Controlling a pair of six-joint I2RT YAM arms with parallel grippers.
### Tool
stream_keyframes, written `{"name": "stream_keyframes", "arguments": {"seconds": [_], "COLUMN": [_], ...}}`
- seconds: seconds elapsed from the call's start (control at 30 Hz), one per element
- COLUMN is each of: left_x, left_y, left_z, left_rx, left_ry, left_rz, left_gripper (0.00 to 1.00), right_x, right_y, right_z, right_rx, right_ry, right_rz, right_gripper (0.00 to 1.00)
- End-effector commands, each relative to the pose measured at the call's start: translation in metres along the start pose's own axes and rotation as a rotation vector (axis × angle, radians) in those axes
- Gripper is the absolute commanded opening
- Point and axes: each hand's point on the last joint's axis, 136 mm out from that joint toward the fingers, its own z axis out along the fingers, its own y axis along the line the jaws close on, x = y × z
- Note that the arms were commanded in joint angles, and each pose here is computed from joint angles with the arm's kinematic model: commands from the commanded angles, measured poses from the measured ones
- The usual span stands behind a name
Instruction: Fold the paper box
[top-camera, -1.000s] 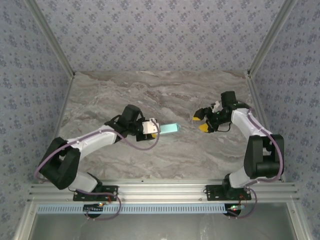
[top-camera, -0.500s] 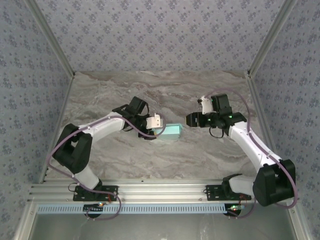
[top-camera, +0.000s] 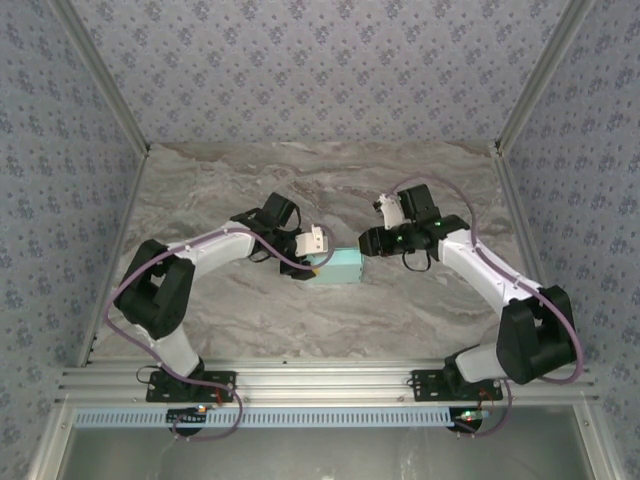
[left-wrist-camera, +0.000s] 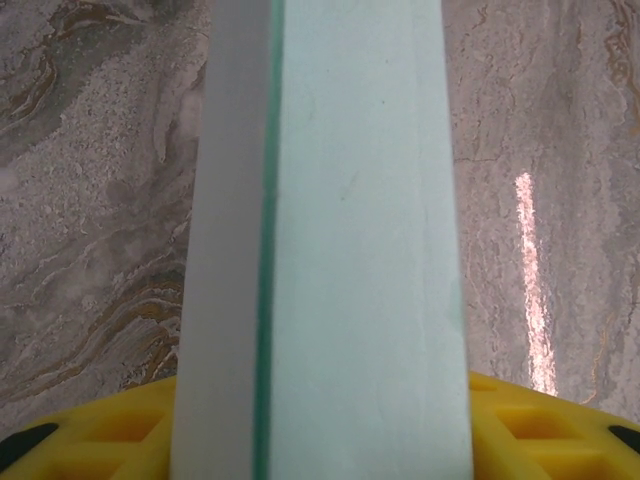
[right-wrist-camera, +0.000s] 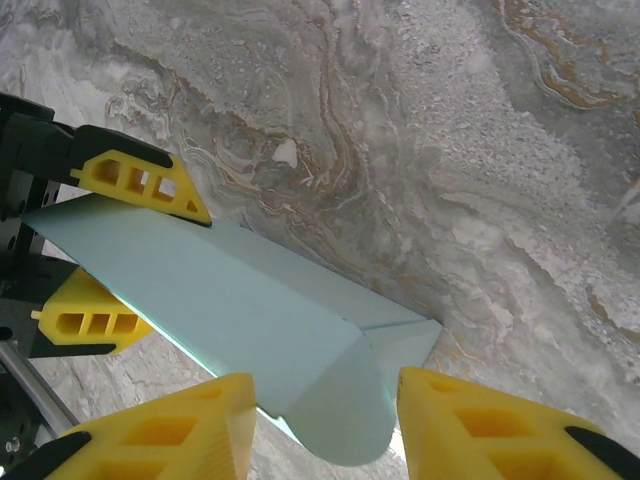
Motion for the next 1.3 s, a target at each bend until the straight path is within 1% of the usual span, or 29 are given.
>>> {"name": "stream_keyframes", "arguments": {"seconds": [0.0,0.03,0.07,0.1,0.27,0.43,0.57,0.6,0.8,1.03,1.2,1.27], "left_x": [-0.002,-0.002,-0.002,-0.001,0.001,0.001,0.002,0.002,0.002,0.002,0.002,0.001], "left_y": [0.001,0.001,0.001,-0.001,-0.003,-0.003,-0.004,-0.004,-0.004,0.0,0.0,-0.001], "left_z": [-0.001,-0.001,-0.001,0.0,0.0,0.001,0.002,0.002,0.001,-0.001,0.0,0.002], "left_rx": [-0.002,-0.006,-0.006,0.0,0.013,0.022,0.029,0.033,0.024,-0.004,-0.012,-0.009], "left_ry": [-0.026,-0.029,-0.028,-0.025,-0.02,-0.017,-0.012,-0.009,-0.011,0.013,0.038,0.037], "left_rz": [-0.018,-0.018,-0.018,-0.021,-0.015,-0.018,-0.013,-0.013,-0.006,-0.025,-0.025,-0.02], "left_gripper": [0.54,0.54,0.53,0.53,0.52,0.52,0.52,0.52,0.52,0.51,0.51,0.51], "right_x": [-0.001,0.001,0.003,0.005,0.01,0.0,-0.004,-0.005,-0.013,-0.019,-0.015,-0.02], "right_y": [0.005,0.005,0.002,0.0,-0.01,-0.015,-0.011,-0.011,-0.012,0.004,0.005,0.011], "right_z": [0.002,0.003,0.003,0.003,0.009,0.013,0.015,0.015,0.016,0.01,0.01,0.008], "right_rx": [0.031,0.041,0.065,0.086,0.151,0.208,0.217,0.218,0.231,0.216,0.231,0.225], "right_ry": [0.021,0.029,0.035,0.039,0.058,0.046,0.037,0.03,-0.006,-0.007,0.044,0.048], "right_rz": [0.012,0.002,-0.008,-0.022,-0.103,-0.161,-0.213,-0.215,-0.173,-0.098,-0.039,-0.035], "right_gripper": [0.44,0.47,0.53,0.55,0.56,0.5,0.49,0.47,0.31,0.24,0.2,0.19]}}
